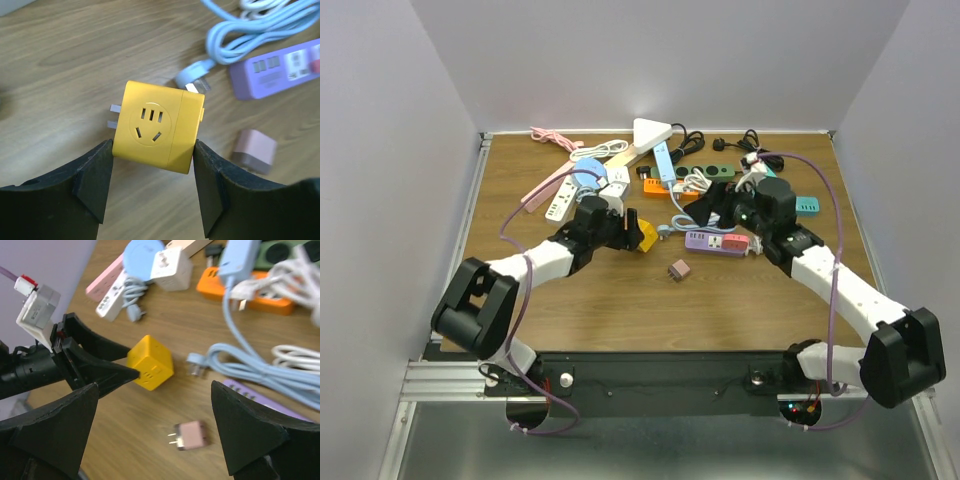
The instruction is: Insert the plug
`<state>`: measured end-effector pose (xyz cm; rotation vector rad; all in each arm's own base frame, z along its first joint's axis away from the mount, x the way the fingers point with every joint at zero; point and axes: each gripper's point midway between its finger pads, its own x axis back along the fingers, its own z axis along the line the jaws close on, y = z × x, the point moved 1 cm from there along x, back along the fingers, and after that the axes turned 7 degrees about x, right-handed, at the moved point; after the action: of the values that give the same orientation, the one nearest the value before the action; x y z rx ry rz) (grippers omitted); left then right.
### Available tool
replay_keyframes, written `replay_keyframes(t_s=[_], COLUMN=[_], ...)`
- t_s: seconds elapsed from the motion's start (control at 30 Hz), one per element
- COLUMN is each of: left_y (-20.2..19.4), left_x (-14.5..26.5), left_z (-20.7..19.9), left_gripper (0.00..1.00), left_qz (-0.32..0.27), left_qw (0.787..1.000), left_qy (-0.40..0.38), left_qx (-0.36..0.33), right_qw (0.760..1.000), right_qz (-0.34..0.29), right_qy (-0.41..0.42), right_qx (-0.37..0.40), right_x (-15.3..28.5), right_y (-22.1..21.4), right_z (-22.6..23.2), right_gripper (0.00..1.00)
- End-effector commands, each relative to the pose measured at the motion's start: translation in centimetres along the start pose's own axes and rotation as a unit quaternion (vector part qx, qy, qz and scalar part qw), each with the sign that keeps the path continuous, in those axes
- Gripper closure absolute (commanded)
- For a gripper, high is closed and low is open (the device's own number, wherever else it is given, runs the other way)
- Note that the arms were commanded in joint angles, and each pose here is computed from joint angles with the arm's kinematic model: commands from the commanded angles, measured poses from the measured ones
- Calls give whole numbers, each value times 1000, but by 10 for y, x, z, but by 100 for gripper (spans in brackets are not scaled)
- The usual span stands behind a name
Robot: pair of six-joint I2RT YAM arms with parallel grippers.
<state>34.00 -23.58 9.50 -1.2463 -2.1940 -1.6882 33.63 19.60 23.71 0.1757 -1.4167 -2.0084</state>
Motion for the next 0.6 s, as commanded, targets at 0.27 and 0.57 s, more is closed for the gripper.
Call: replay_keyframes(t_s=[0.27,0.57], left_y=[95,97], left_x=[89,102], left_z=[-89,-102], left_gripper=[100,100], left_qz=[-240,-267], left_qw=[949,940], left_qy=[-161,-162], left_qx=[124,140], right_qw=[993,987], right_qz=[-49,-77], right_qy=[24,55], right_qx=[-109,-130], right_x=[-32,-36], right_y=[8,5], right_z=[57,87], right_gripper=[2,2])
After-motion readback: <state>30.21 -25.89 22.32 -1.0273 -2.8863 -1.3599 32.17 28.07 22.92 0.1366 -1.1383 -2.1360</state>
